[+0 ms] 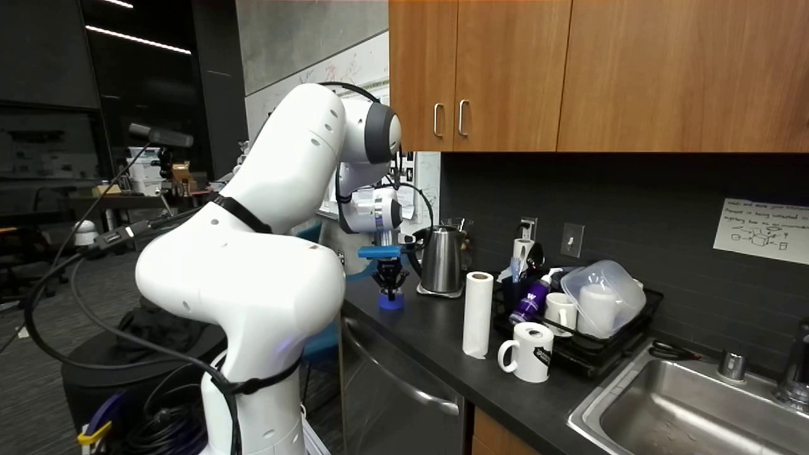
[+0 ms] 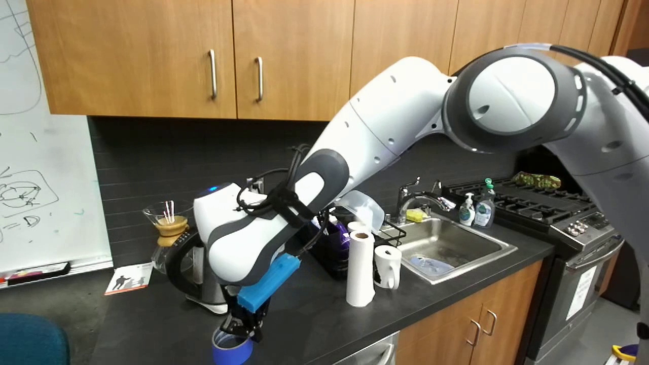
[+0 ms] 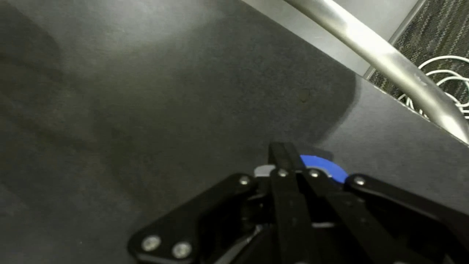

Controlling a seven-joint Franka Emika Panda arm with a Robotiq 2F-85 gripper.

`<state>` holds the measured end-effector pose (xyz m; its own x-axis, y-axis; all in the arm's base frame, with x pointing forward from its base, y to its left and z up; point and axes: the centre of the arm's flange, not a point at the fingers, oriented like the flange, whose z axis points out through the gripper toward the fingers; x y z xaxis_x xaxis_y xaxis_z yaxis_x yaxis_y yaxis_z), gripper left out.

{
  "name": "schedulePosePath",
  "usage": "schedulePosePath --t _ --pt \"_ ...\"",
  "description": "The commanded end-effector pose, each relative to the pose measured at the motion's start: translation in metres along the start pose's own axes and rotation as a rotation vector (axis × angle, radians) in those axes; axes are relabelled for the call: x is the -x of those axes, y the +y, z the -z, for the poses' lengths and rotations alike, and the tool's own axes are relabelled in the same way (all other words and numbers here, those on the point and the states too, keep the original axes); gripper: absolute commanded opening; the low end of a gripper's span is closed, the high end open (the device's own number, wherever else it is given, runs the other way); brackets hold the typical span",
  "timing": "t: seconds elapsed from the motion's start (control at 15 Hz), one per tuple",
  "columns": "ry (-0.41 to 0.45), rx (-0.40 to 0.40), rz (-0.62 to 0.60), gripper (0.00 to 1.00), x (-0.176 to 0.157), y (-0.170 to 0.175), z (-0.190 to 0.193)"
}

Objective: Slide the blue masking tape to the left

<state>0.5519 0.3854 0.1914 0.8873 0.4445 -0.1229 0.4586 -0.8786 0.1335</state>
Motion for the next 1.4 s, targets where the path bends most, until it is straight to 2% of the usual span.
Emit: schedulePosePath --t 0.0,0.07,0.13,0.33,0.6,0.73,1.07,1.33 --pt "0.013 0.044 0.067 0.00 -0.007 -0.012 0.018" --pt "0.020 0.051 0.081 0.00 -0.007 -0.014 0.021" --pt "0.021 0.058 0.090 0.00 -0.012 -0.031 0.029" --pt "0.027 0.077 0.099 0.00 -0.013 -0.037 0.038" --pt "0.015 0.072 0.065 0.00 0.010 -0.038 0.033" --pt "0.002 0.069 0.036 0.00 0.030 -0.018 0.048" --pt "-0.029 0.082 -0.032 0.00 0.052 0.030 0.048" --pt "-0.048 0.076 -0.060 0.00 0.051 0.055 0.038"
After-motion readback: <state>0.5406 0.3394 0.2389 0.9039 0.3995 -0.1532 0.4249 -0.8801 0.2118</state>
